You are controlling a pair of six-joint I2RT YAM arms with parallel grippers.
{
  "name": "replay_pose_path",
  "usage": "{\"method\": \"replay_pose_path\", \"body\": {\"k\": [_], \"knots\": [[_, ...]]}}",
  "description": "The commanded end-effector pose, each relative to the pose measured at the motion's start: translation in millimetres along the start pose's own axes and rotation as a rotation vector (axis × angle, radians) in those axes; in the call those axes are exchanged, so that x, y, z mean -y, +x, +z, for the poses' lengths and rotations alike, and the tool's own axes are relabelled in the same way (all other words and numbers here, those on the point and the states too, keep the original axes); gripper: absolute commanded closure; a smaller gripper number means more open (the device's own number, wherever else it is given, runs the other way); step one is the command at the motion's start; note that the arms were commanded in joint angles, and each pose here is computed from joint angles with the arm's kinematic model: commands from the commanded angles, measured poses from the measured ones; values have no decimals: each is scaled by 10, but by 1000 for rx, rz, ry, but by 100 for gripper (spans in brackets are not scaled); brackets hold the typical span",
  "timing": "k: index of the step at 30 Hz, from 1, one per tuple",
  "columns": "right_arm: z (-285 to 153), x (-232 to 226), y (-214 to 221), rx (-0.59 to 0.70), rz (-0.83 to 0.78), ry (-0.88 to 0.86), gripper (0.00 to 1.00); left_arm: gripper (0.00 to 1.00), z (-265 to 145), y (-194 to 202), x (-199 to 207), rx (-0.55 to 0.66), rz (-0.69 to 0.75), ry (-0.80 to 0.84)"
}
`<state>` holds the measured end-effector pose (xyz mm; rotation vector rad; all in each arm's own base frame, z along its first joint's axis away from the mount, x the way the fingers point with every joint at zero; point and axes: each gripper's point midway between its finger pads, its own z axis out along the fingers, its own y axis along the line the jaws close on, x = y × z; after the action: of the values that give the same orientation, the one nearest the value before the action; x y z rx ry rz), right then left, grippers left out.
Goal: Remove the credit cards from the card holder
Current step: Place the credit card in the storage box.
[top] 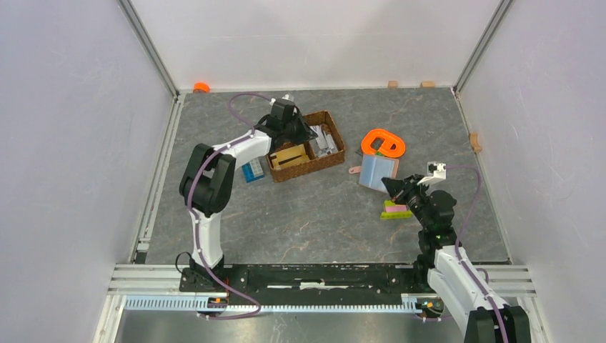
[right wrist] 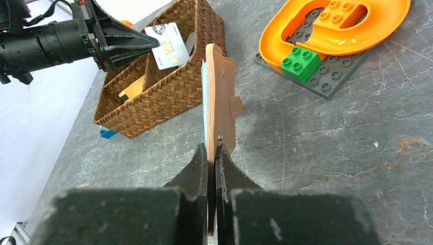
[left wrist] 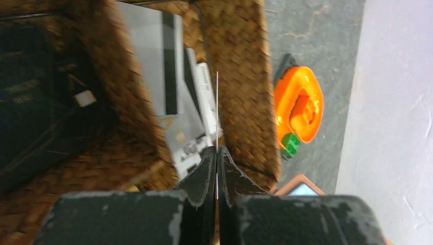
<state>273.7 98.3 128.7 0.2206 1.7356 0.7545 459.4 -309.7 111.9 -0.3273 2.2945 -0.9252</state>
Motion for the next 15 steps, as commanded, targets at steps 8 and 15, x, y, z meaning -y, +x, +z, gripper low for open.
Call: {"method": "replay_pose_path", "body": {"k": [8,15], "knots": [[78,-204,-182,22,-28,-84,100,51,-337,-239,248,-15,0,82],[65,-526,-121,-18,-6,-275,100,43,-990,-113,521,40,35,170]]}}
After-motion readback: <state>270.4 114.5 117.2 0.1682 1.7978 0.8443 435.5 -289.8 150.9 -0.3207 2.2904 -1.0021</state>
